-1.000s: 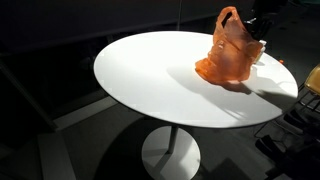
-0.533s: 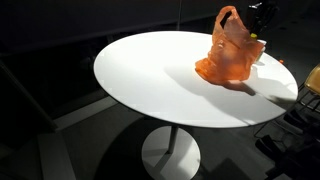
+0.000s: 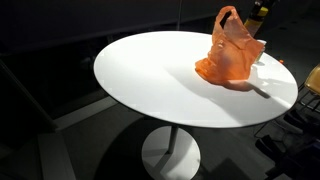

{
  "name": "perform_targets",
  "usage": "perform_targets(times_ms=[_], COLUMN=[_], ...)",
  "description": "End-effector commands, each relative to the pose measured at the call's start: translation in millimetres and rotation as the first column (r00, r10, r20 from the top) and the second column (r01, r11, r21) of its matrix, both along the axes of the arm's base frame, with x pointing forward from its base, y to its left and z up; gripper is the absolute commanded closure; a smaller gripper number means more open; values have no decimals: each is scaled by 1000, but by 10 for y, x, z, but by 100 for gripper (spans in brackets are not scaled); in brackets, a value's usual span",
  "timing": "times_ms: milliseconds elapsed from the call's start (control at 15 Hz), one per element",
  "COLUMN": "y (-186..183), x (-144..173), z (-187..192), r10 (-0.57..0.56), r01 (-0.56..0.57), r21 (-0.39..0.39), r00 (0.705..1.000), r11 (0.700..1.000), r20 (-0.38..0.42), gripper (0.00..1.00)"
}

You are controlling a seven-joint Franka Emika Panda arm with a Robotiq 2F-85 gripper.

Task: Take the bottle with black labeling out of the carrier bag

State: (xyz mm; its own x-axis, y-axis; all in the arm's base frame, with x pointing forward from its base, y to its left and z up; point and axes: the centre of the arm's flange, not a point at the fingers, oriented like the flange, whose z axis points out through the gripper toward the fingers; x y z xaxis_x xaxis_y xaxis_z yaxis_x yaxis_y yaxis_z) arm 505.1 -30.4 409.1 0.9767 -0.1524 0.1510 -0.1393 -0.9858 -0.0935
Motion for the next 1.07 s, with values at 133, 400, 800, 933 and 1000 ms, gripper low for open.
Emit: perform_targets(times_ms=[133, 400, 800, 933, 1000], y=[-256, -441, -795, -897, -943], x=[-286, -459, -466, -464, -452], z=[472, 519, 144, -23, -120], r10=[-47, -90, -184, -209, -221], r01=[47, 92, 189, 218, 230], r21=[29, 37, 57, 59, 58], r00=[999, 995, 979, 970, 966], r11=[998, 995, 980, 974, 971], r20=[0, -43, -93, -127, -138], gripper=[80, 80, 80, 80, 80])
